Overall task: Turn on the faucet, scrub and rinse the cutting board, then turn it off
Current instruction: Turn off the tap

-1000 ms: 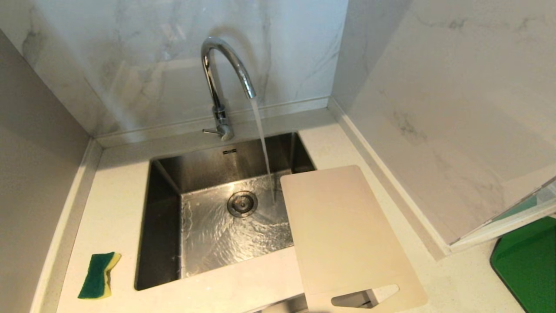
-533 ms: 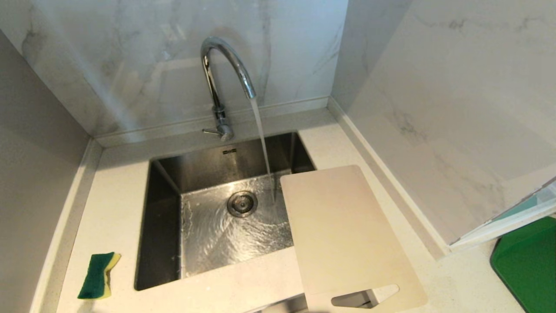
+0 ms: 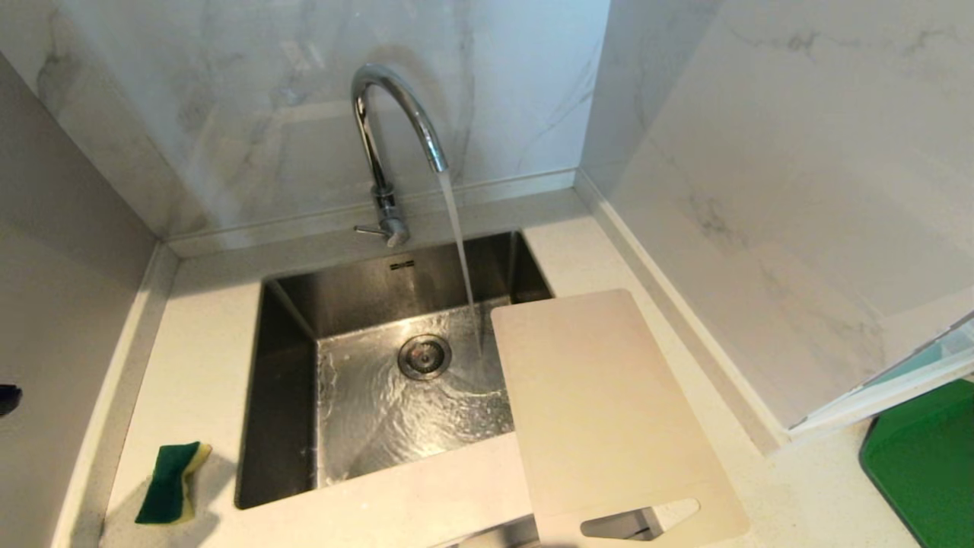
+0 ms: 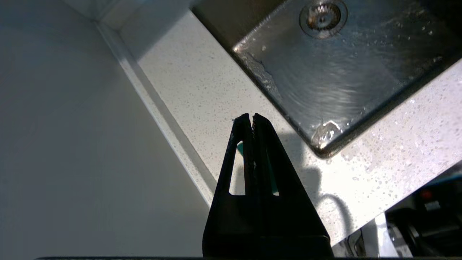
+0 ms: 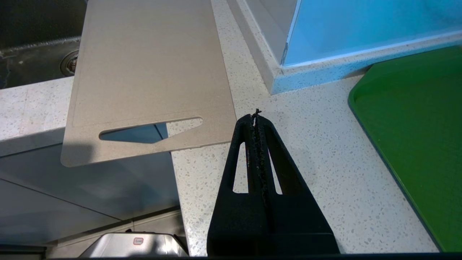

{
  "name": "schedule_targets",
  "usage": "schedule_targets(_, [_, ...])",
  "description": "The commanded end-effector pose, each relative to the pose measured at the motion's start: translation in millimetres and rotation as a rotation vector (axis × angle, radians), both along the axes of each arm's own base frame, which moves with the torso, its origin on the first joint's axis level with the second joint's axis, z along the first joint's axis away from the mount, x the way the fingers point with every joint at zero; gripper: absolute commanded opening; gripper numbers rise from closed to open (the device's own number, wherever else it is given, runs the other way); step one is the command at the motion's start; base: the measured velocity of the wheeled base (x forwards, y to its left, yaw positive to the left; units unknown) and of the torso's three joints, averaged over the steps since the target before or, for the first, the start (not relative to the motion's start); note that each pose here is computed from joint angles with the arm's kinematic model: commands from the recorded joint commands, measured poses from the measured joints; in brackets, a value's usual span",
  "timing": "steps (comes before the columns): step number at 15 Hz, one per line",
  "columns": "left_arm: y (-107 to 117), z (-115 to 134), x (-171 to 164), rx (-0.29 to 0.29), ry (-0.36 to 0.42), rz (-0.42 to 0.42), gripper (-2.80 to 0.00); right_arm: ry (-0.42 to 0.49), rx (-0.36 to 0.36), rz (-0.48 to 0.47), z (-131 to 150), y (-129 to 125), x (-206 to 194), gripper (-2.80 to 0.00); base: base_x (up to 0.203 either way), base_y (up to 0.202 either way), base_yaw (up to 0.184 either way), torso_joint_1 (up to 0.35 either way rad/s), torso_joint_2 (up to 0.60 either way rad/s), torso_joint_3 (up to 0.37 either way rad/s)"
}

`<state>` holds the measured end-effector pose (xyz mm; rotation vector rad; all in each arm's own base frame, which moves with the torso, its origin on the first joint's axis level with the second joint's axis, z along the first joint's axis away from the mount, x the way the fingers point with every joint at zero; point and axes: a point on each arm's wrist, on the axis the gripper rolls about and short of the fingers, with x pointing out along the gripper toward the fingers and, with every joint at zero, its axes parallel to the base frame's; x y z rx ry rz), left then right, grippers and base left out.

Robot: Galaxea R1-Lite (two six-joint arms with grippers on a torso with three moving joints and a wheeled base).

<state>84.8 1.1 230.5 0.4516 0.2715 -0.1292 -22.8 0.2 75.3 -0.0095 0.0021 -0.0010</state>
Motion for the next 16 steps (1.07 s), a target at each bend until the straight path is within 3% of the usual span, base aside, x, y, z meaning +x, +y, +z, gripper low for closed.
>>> schedule_targets(1, [1.4,-4.6,30.9,0.008,0.102,-0.005,-2.80,-0.001,0.000,0.001,0.0,0.0,0.0,-2.80,0.000,0.000,0.000,0.000,0.00,0.000])
schedule_targets(6, [1.1,-0.4,79.7,0.009,0.204,-0.010,-2.80,-0.001,0.000,0.001,0.0,0.0,0.0,-2.80,0.000,0.000,0.000,0.000,0.00,0.000])
schedule_targets(11, [-28.0,0.8,123.4,0.007,0.272,-0.040,-2.80,-0.001,0.000,0.001,0.0,0.0,0.0,-2.80,0.000,0.000,0.000,0.000,0.00,0.000])
schedule_targets(14, [-44.7,7.5,150.5,-0.036,0.271,-0.025,-2.80,-0.001,0.000,0.001,0.0,0.0,0.0,-2.80,0.000,0.000,0.000,0.000,0.00,0.000])
schedule_targets(16, [-68.1,8.1,175.9,-0.062,0.276,0.001,-2.80,-0.001,0.000,0.001,0.0,0.0,0.0,-2.80,0.000,0.000,0.000,0.000,0.00,0.000])
